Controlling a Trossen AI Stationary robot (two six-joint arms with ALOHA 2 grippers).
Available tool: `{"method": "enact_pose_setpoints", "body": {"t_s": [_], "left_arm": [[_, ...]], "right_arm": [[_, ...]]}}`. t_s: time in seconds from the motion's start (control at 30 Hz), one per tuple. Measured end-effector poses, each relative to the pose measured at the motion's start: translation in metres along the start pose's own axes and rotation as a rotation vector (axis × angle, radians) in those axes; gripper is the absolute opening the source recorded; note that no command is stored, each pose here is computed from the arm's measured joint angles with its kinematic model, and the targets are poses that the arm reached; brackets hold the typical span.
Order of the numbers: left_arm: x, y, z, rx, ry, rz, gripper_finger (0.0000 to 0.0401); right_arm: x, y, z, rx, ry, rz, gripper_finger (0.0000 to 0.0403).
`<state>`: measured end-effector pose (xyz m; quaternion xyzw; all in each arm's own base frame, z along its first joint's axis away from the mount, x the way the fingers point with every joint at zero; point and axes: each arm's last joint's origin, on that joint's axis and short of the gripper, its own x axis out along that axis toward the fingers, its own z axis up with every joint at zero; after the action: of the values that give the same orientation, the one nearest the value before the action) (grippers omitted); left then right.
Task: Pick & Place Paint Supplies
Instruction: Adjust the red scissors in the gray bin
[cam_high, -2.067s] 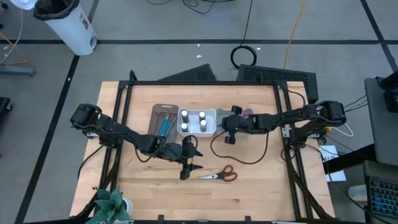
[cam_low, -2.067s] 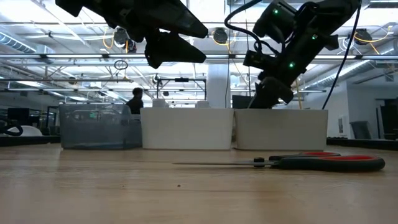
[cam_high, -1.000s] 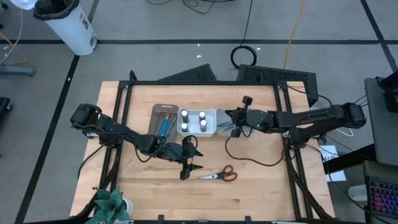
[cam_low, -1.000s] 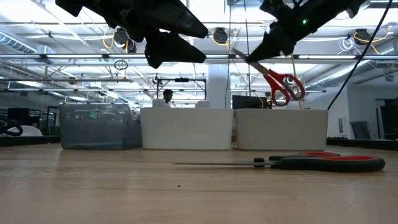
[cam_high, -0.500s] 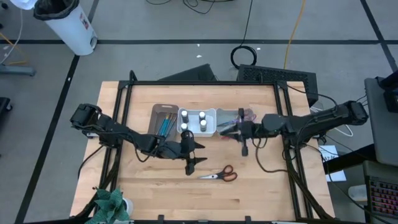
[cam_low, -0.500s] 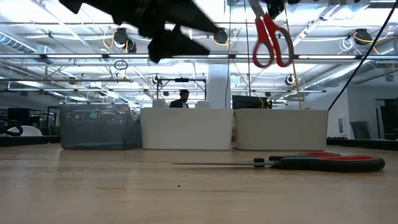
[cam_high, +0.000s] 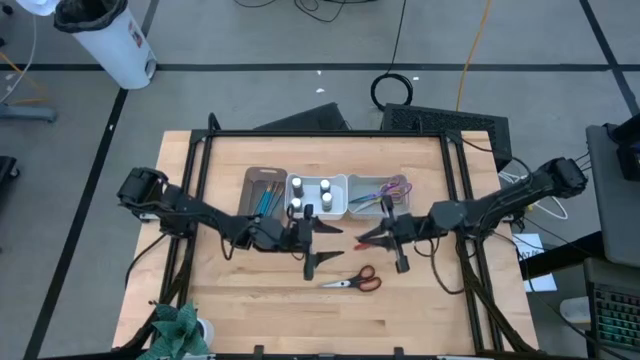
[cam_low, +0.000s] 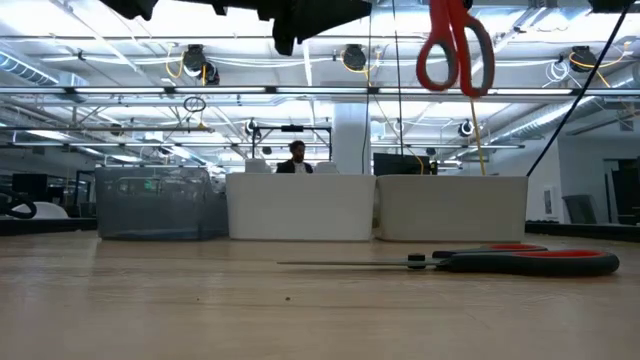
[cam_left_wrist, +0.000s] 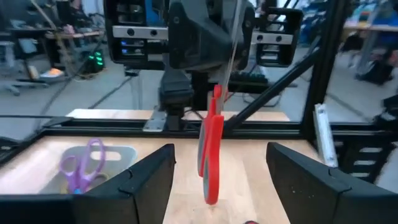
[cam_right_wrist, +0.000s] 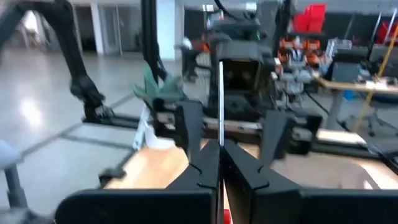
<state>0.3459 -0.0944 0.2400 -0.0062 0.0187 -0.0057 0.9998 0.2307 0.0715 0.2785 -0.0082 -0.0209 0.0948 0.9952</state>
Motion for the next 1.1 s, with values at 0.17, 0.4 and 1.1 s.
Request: {"method": "enact_pose_setpoints", "body": {"t_s": [0.17,0.4,1.1], "left_arm": [[0.001,0.002,0.001,-0.034,0.001,-0.029,0.0262],[0.005,0.001,0.013,-0.012,-0.028,-0.031,0.0262],[0.010,0.020,0.014,-0.100,-0.032,0.001,0.0262]], "right_arm": [[0.002,0.002,-0.012,0.019,-0.036,0.003,0.0000],[0.013,0.002,-0.023,0.024,-0.037,-0.001,0.0000],[0.016,-0.004,-0.041,0.078,0.121,-0.033,0.0000]]}}
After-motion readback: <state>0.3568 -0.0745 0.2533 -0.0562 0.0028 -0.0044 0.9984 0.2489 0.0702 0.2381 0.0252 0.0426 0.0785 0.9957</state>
